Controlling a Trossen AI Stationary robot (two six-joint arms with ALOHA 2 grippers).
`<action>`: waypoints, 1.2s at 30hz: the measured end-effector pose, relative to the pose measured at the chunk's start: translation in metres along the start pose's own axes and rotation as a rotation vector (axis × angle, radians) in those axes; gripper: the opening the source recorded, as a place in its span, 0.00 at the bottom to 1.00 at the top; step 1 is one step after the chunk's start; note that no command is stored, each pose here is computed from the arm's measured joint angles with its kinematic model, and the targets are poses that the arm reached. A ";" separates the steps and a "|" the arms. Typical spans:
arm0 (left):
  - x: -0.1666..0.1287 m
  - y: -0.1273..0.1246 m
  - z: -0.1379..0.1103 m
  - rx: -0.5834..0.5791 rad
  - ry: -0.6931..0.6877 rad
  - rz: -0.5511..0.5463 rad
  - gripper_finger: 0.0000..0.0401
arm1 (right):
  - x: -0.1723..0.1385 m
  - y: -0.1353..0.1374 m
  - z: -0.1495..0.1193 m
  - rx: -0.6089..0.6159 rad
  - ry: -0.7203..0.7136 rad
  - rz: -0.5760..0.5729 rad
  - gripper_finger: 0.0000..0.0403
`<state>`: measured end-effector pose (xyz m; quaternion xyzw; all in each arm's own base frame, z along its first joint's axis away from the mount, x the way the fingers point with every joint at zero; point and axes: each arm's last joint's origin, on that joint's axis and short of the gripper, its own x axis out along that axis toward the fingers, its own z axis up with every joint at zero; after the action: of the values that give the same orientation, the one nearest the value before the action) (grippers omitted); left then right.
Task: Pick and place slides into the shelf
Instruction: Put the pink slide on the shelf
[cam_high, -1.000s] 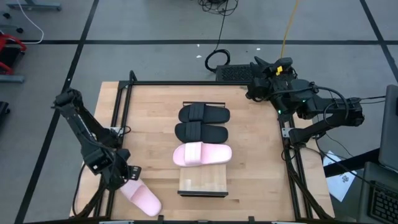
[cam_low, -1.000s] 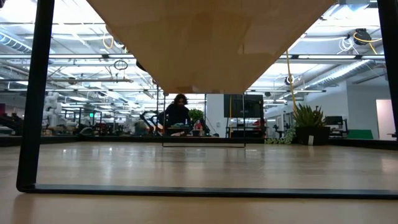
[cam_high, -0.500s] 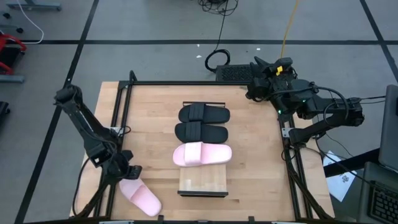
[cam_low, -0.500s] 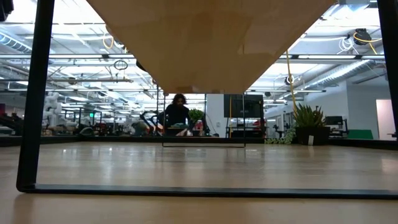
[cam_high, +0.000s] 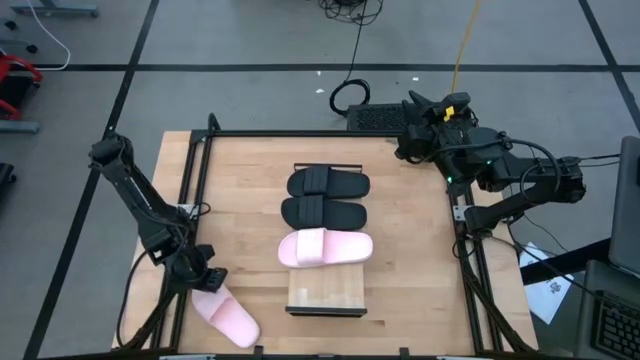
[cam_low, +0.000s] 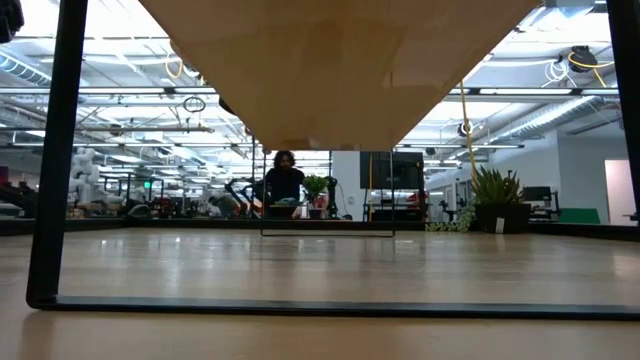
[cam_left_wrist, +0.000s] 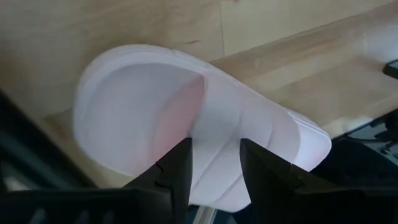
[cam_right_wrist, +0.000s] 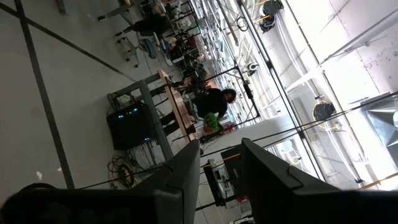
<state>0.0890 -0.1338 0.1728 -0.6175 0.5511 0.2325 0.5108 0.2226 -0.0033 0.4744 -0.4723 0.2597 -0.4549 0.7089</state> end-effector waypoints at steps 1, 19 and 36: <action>0.004 0.001 0.001 0.000 0.012 -0.013 0.33 | 0.000 0.000 0.000 0.000 0.000 0.000 0.27; 0.000 0.017 0.014 -0.016 0.046 -0.029 0.33 | 0.000 0.000 0.000 -0.004 -0.002 0.001 0.27; -0.003 0.016 0.016 0.014 0.009 -0.090 0.33 | 0.000 0.000 0.000 -0.006 -0.001 0.000 0.27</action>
<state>0.0783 -0.1164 0.1634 -0.6391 0.5267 0.2028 0.5225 0.2226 -0.0034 0.4743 -0.4745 0.2609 -0.4539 0.7076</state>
